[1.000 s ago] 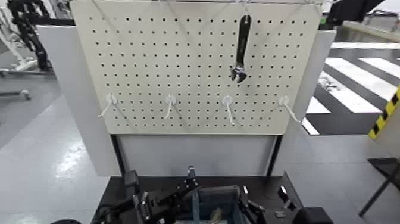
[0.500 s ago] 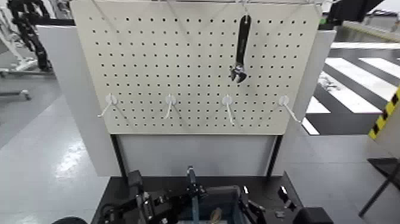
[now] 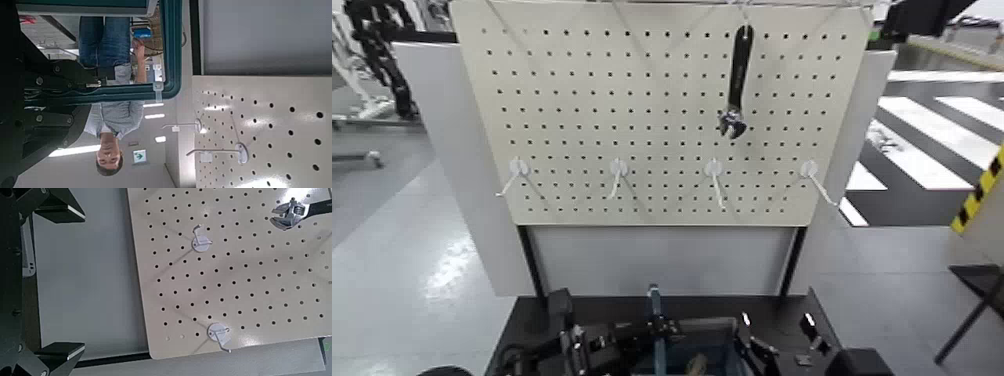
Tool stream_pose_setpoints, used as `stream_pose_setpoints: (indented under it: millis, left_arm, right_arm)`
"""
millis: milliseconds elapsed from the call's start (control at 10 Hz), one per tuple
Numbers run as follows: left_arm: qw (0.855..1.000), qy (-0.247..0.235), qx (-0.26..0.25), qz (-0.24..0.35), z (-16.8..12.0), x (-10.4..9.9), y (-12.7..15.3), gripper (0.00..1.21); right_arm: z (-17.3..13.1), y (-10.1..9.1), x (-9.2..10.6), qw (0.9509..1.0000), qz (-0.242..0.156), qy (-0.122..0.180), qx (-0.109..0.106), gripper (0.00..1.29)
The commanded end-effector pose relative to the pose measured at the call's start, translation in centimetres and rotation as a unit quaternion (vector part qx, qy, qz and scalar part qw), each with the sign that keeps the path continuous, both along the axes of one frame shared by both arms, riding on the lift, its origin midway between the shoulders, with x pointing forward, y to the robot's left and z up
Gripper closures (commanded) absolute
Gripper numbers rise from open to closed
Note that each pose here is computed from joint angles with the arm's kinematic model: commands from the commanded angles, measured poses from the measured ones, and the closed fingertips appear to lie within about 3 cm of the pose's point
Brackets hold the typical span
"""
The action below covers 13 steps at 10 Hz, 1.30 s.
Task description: Grasp the handle of the crate.
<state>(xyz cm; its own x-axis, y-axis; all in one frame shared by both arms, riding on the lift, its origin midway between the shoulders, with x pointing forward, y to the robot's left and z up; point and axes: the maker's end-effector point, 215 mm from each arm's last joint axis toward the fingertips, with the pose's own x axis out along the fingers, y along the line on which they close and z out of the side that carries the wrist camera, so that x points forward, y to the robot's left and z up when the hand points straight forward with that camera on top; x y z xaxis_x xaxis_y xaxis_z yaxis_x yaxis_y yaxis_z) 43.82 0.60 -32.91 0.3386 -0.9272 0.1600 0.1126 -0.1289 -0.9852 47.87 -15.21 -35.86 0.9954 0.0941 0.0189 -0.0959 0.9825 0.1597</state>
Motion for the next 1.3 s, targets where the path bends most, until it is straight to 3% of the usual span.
stream_pose_setpoints:
  millis: [100, 700, 1300]
  left_arm:
    - [0.999, -0.034, 0.001, -0.014, 2.5, -1.3, 0.1, 1.18]
    - [0.999, -0.022, -0.041, -0.028, 5.8, -5.4, -1.9, 1.18]
    - [0.998, -0.019, -0.048, -0.028, 5.8, -5.5, -1.9, 1.18]
  right_arm:
    - [0.0, 0.0, 0.0, 1.0000, 0.000, 0.001, 0.001, 0.15]
    - [0.7, 0.0, 0.0, 0.9998, -0.003, -0.009, -0.018, 0.15]
    - [0.8, 0.0, 0.0, 0.9997, -0.004, -0.010, -0.022, 0.15]
